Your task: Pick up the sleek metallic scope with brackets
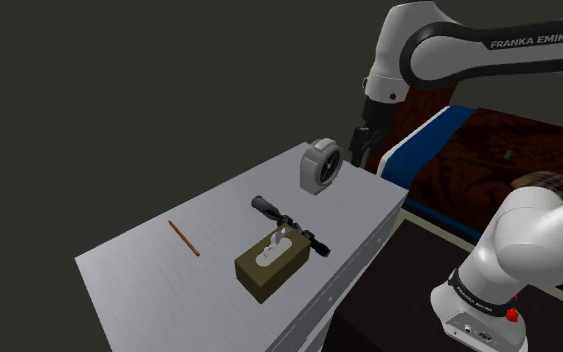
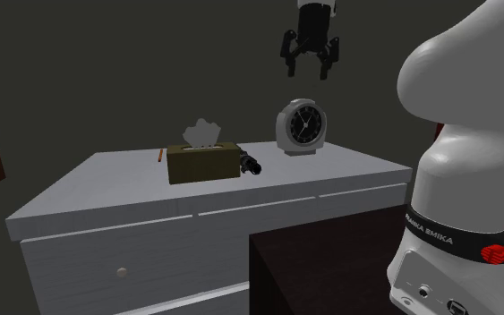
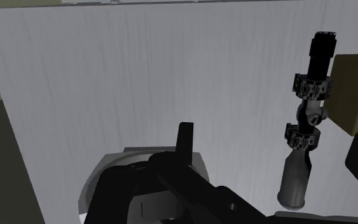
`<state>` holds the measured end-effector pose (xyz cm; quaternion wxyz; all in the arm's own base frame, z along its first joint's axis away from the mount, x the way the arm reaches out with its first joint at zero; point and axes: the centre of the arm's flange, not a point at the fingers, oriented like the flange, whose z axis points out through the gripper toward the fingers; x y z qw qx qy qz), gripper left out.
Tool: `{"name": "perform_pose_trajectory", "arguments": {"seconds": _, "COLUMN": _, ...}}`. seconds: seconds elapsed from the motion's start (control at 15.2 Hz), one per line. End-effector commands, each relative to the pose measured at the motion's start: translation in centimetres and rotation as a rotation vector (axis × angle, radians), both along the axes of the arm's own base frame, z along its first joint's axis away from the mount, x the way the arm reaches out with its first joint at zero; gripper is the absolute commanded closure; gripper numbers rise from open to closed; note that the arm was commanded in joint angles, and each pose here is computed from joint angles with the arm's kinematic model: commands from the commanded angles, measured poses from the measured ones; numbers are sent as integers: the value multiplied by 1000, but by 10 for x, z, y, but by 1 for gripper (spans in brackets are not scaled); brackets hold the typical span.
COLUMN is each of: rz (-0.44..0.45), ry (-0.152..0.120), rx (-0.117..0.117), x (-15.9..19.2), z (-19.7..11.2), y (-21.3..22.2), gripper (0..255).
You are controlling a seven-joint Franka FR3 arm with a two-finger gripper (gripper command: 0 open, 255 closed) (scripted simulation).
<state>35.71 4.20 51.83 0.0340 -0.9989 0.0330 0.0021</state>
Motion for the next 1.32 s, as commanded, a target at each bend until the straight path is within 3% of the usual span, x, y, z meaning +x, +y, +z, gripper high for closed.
{"name": "perform_pose_trajectory", "arguments": {"seconds": 0.0, "rz": 6, "ry": 7, "rx": 3, "x": 19, "z": -20, "y": 16, "gripper": 0}}
{"name": "perform_pose_trajectory", "arguments": {"seconds": 1.25, "rz": 68, "ry": 89, "rx": 23, "x": 147, "z": -202, "y": 143, "gripper": 0}}
